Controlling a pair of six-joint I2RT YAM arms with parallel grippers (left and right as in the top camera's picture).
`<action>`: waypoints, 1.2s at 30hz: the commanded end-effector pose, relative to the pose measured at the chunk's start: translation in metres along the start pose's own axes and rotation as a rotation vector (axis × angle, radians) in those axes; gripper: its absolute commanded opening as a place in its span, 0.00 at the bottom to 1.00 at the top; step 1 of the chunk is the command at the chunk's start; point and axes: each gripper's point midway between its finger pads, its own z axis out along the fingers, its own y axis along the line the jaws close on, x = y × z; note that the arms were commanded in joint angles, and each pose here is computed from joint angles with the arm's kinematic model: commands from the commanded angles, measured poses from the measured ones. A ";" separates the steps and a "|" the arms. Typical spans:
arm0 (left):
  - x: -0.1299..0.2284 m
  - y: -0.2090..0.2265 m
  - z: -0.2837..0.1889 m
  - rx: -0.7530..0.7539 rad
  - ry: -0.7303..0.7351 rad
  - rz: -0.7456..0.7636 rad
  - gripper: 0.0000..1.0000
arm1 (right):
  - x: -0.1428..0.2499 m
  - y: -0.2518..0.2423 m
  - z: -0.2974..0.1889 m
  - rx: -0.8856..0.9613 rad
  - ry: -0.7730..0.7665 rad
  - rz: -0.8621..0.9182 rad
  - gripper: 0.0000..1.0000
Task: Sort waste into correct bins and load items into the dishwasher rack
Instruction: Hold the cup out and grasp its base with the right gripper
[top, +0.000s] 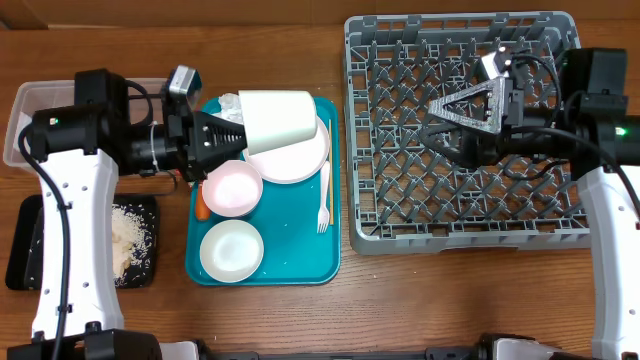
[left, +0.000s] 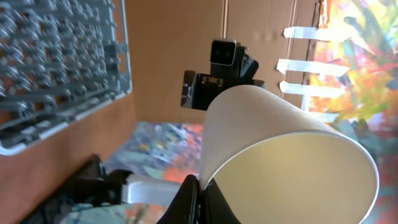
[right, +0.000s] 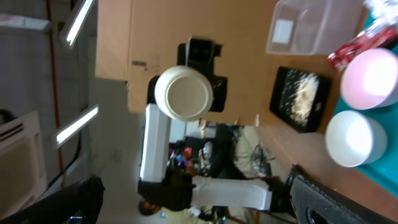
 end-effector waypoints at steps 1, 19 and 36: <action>0.012 -0.014 0.015 0.042 0.065 -0.066 0.04 | 0.014 0.025 0.007 -0.066 0.061 0.030 1.00; 0.040 -0.020 0.066 0.030 0.270 -0.085 0.04 | 0.028 0.031 0.030 -0.078 0.157 0.052 1.00; 0.027 -0.013 0.099 -0.086 0.261 -0.038 0.04 | 0.015 0.037 0.053 -0.016 0.159 0.089 1.00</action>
